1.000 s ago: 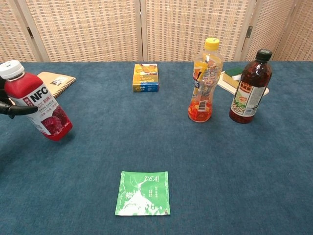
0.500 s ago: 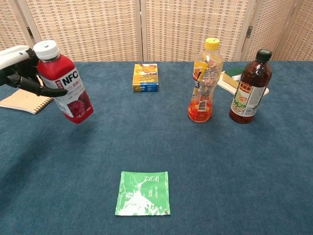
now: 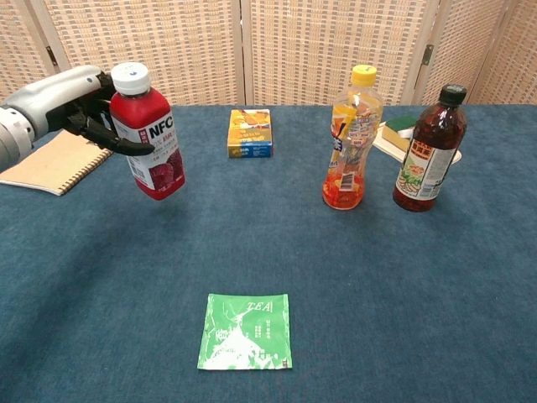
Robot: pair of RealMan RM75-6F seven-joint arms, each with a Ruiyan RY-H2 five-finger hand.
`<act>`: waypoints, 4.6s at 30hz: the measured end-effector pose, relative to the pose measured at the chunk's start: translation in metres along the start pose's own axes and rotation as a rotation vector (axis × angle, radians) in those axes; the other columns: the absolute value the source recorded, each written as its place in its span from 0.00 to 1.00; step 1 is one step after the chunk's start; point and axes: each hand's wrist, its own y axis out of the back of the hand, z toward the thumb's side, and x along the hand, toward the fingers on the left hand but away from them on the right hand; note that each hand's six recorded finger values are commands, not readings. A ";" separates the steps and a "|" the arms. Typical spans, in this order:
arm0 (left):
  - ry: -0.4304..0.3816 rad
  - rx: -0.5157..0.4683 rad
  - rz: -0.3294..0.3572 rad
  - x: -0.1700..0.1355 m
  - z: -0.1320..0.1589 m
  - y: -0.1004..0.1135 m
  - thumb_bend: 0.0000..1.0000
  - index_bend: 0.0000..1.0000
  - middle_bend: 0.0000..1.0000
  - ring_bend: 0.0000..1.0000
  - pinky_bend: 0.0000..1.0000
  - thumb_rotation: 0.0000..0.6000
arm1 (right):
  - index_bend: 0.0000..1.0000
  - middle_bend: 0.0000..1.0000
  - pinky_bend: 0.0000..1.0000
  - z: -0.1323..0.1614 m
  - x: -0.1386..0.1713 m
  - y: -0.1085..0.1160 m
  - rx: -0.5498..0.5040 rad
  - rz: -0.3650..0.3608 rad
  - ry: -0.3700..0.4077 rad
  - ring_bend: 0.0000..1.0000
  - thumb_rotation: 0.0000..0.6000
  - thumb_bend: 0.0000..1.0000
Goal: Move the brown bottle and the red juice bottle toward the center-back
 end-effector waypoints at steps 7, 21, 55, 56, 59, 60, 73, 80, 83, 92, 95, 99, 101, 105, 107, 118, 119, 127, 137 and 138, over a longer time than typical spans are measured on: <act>0.013 0.049 -0.013 0.018 0.004 -0.006 0.17 0.50 0.50 0.52 0.56 1.00 | 0.05 0.21 0.33 -0.002 -0.001 0.000 -0.008 0.002 -0.005 0.10 1.00 0.03; -0.039 0.114 -0.042 0.037 0.045 -0.020 0.17 0.49 0.50 0.52 0.56 1.00 | 0.05 0.21 0.33 0.000 0.000 -0.001 -0.025 0.012 0.002 0.10 1.00 0.04; -0.039 0.133 -0.114 0.067 0.077 -0.060 0.17 0.49 0.50 0.52 0.57 1.00 | 0.05 0.21 0.33 -0.004 -0.001 0.006 -0.058 0.005 -0.009 0.10 1.00 0.03; -0.036 0.131 -0.116 0.067 0.077 -0.062 0.17 0.49 0.50 0.52 0.57 1.00 | 0.05 0.21 0.33 -0.004 0.000 0.006 -0.058 0.005 -0.009 0.10 1.00 0.03; -0.032 0.127 -0.116 0.069 0.077 -0.064 0.17 0.49 0.50 0.52 0.57 1.00 | 0.05 0.21 0.33 -0.004 0.000 0.006 -0.059 0.007 -0.010 0.10 1.00 0.03; -0.031 0.126 -0.116 0.070 0.077 -0.064 0.17 0.49 0.50 0.52 0.57 1.00 | 0.05 0.21 0.33 -0.005 -0.001 0.006 -0.060 0.008 -0.011 0.10 1.00 0.03; -0.022 0.121 -0.119 0.075 0.078 -0.068 0.17 0.41 0.50 0.52 0.57 1.00 | 0.05 0.21 0.33 -0.005 0.000 0.005 -0.063 0.012 -0.013 0.10 1.00 0.03; -0.015 0.123 -0.129 0.076 0.077 -0.071 0.17 0.34 0.50 0.52 0.57 1.00 | 0.05 0.21 0.33 -0.005 0.000 0.006 -0.065 0.008 -0.013 0.10 1.00 0.03; -0.013 0.130 -0.131 0.076 0.077 -0.072 0.17 0.30 0.50 0.51 0.57 1.00 | 0.05 0.21 0.33 -0.005 0.000 0.006 -0.066 0.009 -0.014 0.10 1.00 0.03; -0.001 0.134 -0.129 0.076 0.072 -0.072 0.17 0.14 0.37 0.47 0.57 1.00 | 0.05 0.21 0.33 -0.005 0.000 0.006 -0.065 0.010 -0.013 0.10 1.00 0.03; 0.003 0.132 -0.131 0.076 0.071 -0.071 0.17 0.13 0.33 0.45 0.57 1.00 | 0.05 0.21 0.33 -0.005 0.000 0.005 -0.064 0.012 -0.013 0.10 1.00 0.03; 0.008 0.132 -0.130 0.074 0.069 -0.070 0.17 0.11 0.30 0.43 0.57 1.00 | 0.05 0.21 0.33 -0.005 -0.001 0.005 -0.064 0.012 -0.013 0.10 1.00 0.03; 0.008 0.132 -0.129 0.073 0.068 -0.069 0.17 0.10 0.29 0.42 0.57 1.00 | 0.05 0.21 0.33 -0.005 -0.001 0.005 -0.064 0.012 -0.013 0.10 1.00 0.03; 0.013 0.133 -0.128 0.071 0.067 -0.067 0.17 0.09 0.27 0.42 0.57 1.00 | 0.05 0.21 0.33 -0.005 -0.001 0.004 -0.062 0.014 -0.013 0.10 1.00 0.03; 0.016 0.133 -0.129 0.070 0.066 -0.066 0.17 0.08 0.26 0.41 0.57 1.00 | 0.05 0.21 0.33 -0.005 0.000 0.004 -0.062 0.014 -0.012 0.10 1.00 0.03; 0.026 0.127 -0.122 0.067 0.065 -0.059 0.17 0.03 0.21 0.40 0.57 1.00 | 0.05 0.21 0.33 -0.003 0.000 0.005 -0.059 0.011 -0.008 0.10 1.00 0.03; 0.027 0.127 -0.122 0.066 0.065 -0.058 0.17 0.03 0.21 0.40 0.57 1.00 | 0.05 0.21 0.33 -0.003 0.000 0.005 -0.059 0.011 -0.008 0.10 1.00 0.04; 0.048 0.129 -0.116 0.062 0.061 -0.052 0.17 0.00 0.20 0.39 0.57 1.00 | 0.05 0.21 0.33 -0.002 0.001 0.005 -0.053 0.009 -0.004 0.10 1.00 0.04; 0.076 0.126 -0.096 0.049 0.050 -0.027 0.17 0.00 0.17 0.36 0.57 1.00 | 0.05 0.21 0.33 -0.002 0.000 0.000 -0.042 0.021 -0.003 0.10 1.00 0.03; 0.078 0.127 -0.095 0.047 0.048 -0.024 0.17 0.00 0.17 0.35 0.57 1.00 | 0.05 0.21 0.33 -0.002 0.000 -0.001 -0.039 0.023 -0.003 0.10 1.00 0.03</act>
